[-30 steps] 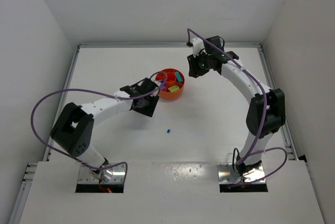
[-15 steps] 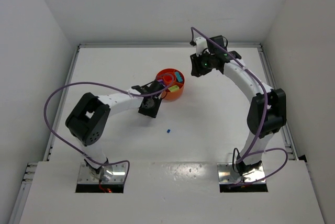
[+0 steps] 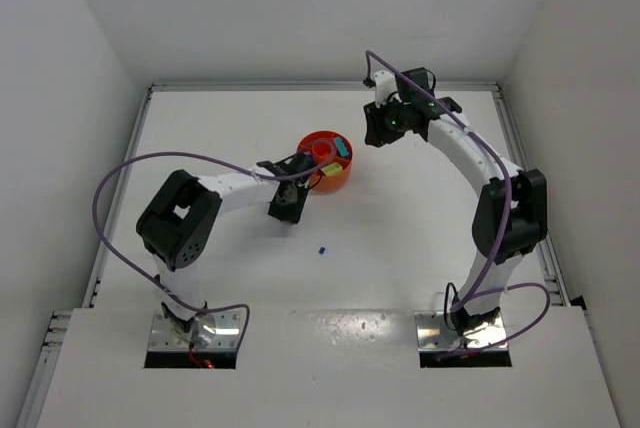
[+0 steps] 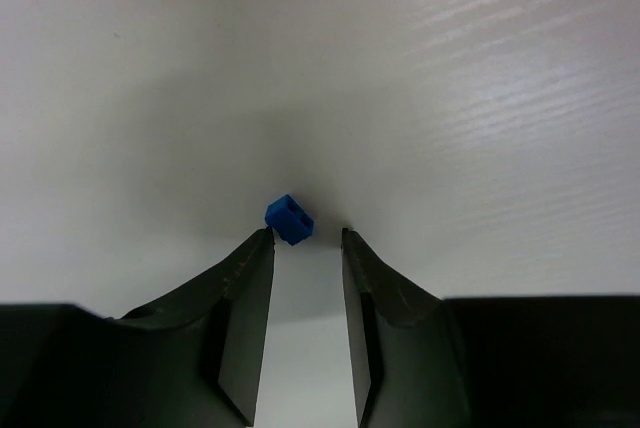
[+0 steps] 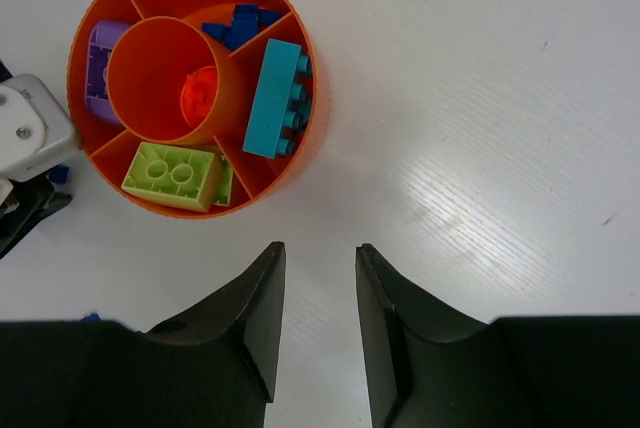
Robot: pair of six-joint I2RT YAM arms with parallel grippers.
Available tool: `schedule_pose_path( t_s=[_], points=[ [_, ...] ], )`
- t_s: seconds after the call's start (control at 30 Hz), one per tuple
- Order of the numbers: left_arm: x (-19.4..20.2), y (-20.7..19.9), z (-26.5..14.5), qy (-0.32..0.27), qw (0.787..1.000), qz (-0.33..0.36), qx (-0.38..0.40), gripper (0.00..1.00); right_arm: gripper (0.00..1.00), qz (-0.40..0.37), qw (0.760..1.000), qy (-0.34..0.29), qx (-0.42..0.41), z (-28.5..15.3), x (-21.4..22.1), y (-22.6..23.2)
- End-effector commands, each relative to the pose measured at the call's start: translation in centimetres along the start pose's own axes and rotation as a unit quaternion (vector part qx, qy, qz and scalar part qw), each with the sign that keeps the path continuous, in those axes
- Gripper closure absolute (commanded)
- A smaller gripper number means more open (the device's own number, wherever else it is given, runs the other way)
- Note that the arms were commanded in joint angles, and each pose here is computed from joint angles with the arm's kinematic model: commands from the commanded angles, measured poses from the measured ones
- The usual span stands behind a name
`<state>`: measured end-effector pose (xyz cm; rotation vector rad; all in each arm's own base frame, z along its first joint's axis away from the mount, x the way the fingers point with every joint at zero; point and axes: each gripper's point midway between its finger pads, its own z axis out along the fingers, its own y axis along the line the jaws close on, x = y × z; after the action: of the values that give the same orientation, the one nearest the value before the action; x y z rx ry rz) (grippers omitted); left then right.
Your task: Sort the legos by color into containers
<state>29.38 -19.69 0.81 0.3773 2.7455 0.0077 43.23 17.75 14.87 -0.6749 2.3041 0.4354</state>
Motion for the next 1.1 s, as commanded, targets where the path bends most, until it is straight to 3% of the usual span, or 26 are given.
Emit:
schedule_pose_path(
  t_s=[0.0, 0.43, 0.57, 0.77, 0.93, 1.07],
  points=[
    [-1.0, 0.2, 0.6, -0.003, 1.0, -0.017, 0.0, 0.61, 0.65, -0.004, 0.999, -0.042, 0.003, -1.9, -2.7, 0.1],
    [-0.6, 3.2, 2.0, 0.013, 0.998, -0.053, -0.028, 0.62, 0.65, -0.002, 0.999, -0.035, -0.007, -1.2, -2.6, 0.2],
    [-0.3, 3.0, 2.2, 0.018, 0.999, -0.048, -0.014, 0.71, 0.65, -0.001, 0.999, -0.031, -0.008, -1.1, -2.5, 0.2],
    [0.1, 2.8, 2.2, 0.021, 0.999, -0.039, -0.003, 1.0, 0.65, -0.002, 0.999, -0.036, -0.011, -1.2, -2.9, 0.3],
    [-0.9, 3.6, 0.7, -0.008, 0.999, -0.033, -0.004, 1.0, 0.65, 0.004, 1.0, -0.018, -0.02, -1.0, -1.3, 0.7],
    [-3.5, 6.1, -2.6, -0.062, 0.997, -0.051, -0.008, 1.0, 0.65, -0.007, 0.999, -0.026, -0.022, -1.9, -0.9, 1.5]
  ],
)
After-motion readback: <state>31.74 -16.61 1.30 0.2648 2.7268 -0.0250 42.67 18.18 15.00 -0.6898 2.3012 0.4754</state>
